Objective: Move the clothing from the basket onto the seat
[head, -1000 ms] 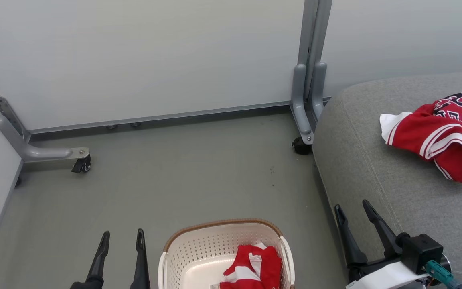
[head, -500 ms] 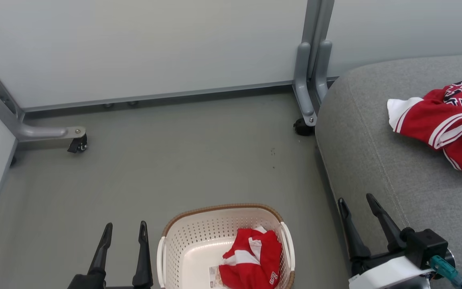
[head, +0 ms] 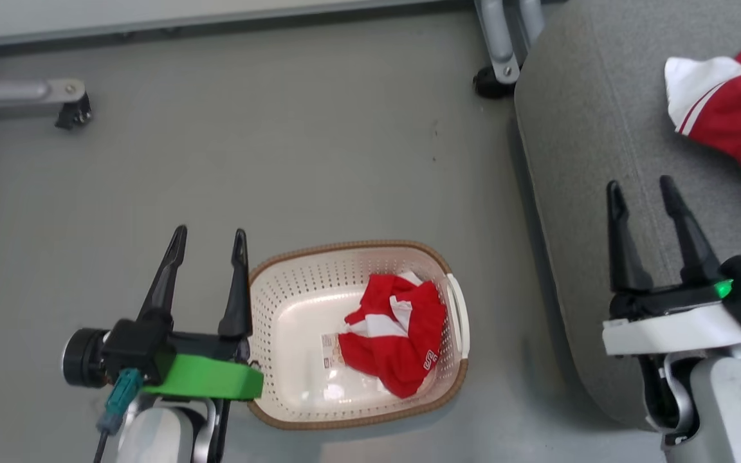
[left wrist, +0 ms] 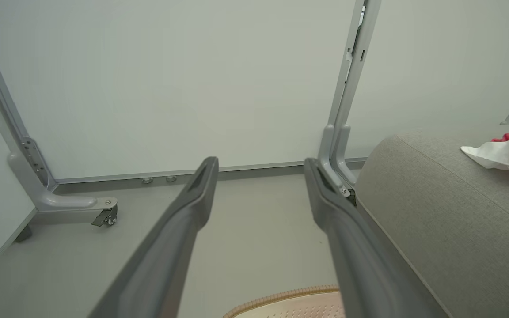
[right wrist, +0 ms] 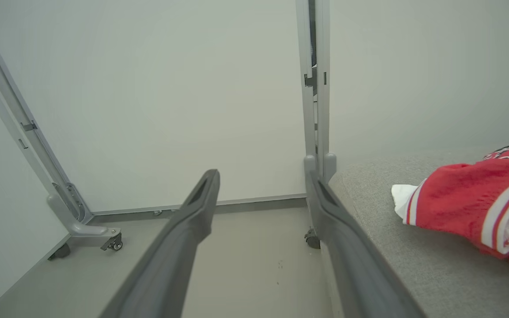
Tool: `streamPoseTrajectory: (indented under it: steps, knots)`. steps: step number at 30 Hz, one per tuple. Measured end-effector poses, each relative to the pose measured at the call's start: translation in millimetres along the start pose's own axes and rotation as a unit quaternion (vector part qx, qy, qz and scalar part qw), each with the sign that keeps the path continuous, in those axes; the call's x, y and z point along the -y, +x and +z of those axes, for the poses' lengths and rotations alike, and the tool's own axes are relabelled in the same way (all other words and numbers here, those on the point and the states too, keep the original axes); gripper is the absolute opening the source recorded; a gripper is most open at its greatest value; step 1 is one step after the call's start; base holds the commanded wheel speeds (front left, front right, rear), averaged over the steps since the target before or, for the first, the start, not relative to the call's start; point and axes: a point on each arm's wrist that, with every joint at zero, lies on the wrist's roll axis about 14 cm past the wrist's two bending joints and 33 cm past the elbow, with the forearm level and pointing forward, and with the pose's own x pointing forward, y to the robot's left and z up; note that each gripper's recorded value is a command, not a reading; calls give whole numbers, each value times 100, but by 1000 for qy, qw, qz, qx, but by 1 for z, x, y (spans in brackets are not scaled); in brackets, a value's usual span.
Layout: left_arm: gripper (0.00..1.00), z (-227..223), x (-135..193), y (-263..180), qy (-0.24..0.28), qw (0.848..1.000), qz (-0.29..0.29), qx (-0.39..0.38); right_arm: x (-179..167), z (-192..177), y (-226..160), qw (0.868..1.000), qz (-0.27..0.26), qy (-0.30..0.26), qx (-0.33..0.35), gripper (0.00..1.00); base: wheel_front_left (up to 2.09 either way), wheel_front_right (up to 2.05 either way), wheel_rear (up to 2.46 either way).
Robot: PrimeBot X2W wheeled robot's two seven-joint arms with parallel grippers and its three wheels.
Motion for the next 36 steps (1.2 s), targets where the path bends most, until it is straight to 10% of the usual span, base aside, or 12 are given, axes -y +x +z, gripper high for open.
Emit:
streamPoseTrajectory:
  steps: [12, 28, 36]
  knots:
    - [100, -139, 50, 47, 11, 975, -149, -163, 51, -38, 49, 998, -59, -10, -4, 100, 0, 0, 0]
    - [100, -333, 77, -1, 124, 837, -369, -385, 60, -96, 65, 997, -63, -20, -42, 100, 0, 0, 0]
    - [100, -367, 106, 9, 112, 817, -416, -384, 71, -106, 66, 995, -65, -51, -50, 100, 0, 0, 0]
